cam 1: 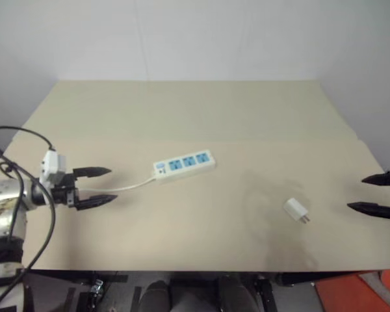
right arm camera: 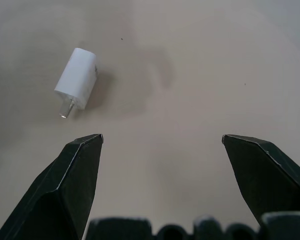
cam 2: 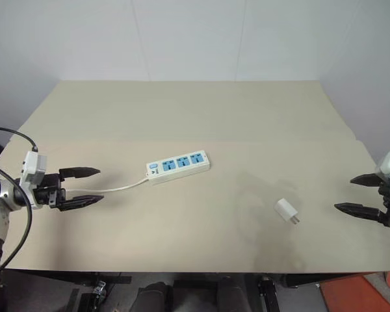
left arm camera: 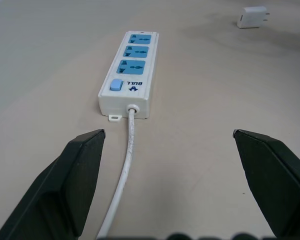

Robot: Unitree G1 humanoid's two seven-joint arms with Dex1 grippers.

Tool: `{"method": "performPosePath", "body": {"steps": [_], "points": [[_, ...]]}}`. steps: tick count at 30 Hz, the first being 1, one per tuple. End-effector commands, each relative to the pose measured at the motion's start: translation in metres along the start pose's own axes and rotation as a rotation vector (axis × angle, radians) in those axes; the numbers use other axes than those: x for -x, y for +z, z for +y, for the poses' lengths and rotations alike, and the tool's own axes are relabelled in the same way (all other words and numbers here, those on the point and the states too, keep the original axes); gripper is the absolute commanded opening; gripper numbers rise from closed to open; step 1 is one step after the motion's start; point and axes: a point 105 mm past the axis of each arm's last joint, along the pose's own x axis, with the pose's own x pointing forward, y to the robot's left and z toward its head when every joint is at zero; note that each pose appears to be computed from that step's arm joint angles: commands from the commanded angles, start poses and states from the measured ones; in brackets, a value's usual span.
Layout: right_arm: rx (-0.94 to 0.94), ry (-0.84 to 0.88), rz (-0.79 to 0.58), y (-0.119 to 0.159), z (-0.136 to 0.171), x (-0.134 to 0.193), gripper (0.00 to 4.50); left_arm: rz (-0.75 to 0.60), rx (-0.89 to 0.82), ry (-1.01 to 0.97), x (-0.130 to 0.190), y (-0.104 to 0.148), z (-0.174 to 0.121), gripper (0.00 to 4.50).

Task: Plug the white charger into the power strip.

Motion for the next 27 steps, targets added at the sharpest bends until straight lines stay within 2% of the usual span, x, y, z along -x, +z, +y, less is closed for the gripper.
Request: {"method": "performPosePath", "body": {"steps": [1, 19, 23, 27], "points": [[0.060, -0.060, -0.074, 0.016, -0.006, 0.008, 4.50, 0.004, -0.044, 0.015, 0.005, 0.007, 0.006, 4.48], [0.124, -0.085, -0.119, 0.021, -0.002, 0.010, 4.50, -0.001, -0.078, 0.047, 0.001, 0.002, 0.020, 4.48], [0.156, -0.079, -0.143, 0.030, 0.003, 0.005, 4.50, -0.027, -0.115, 0.118, -0.010, -0.002, 0.034, 4.48], [0.203, -0.070, -0.185, 0.049, 0.012, -0.004, 4.50, -0.033, -0.115, 0.106, -0.034, -0.004, 0.043, 4.48]]}}
